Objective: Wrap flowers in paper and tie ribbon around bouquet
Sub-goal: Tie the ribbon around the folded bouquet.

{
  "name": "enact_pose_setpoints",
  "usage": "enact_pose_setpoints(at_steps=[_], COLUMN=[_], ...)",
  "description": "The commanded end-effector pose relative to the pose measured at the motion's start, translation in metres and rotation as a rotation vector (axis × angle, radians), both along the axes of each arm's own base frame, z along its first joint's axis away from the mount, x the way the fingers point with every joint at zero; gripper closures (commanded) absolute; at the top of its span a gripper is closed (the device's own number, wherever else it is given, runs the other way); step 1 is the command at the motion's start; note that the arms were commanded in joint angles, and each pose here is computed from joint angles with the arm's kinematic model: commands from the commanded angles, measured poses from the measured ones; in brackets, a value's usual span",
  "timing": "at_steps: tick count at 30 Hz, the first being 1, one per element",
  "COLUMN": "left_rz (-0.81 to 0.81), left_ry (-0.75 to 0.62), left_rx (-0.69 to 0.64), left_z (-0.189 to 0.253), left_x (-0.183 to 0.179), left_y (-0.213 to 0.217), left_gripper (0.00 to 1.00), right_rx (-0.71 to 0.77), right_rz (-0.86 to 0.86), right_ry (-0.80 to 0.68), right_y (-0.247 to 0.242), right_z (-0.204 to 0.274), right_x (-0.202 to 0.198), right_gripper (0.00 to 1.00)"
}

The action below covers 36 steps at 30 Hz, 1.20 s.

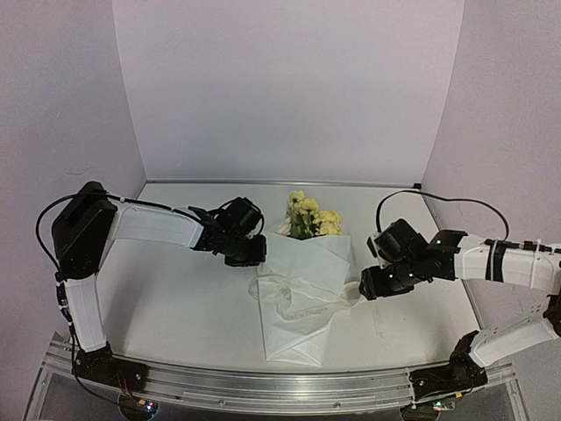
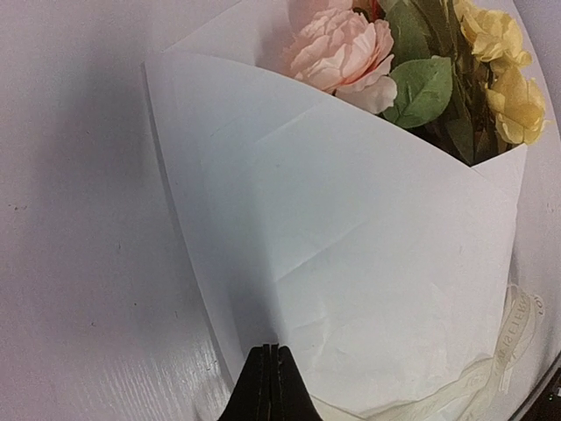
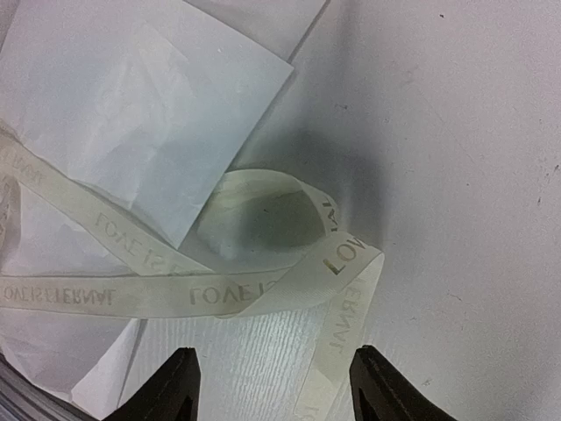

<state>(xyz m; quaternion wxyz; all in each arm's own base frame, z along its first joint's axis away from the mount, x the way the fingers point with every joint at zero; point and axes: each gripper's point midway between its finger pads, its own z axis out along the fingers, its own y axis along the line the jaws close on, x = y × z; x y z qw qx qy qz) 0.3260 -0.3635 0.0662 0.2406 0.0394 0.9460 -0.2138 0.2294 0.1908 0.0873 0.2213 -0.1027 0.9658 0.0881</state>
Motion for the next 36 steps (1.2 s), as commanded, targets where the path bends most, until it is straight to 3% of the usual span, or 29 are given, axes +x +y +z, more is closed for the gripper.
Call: enact_pose_setpoints(at_steps=[1, 16, 36], left_rz=[0.000, 0.019, 0.263], left_ry=[-0.105, -0.181, -0.201], left_rx=[-0.022, -0.017, 0.028], left_z=[0.045, 0.076, 0.086], left_x=[0.009, 0.021, 0.046], left_y=[0.001, 0.016, 0.132], left_gripper=[1.00, 1.00, 1.00], right_rx=[-0.023, -0.033, -0.074], right_rz=[-0.054, -0.127, -0.147], right_ry=[0.012, 0.141, 0.183], right_y=[-0.021, -0.041, -0.036], right_z=[-0.010, -0.058, -0.081], right_x=[-0.004, -0.013, 0.004], right_gripper=[0.39, 0.43, 0.49])
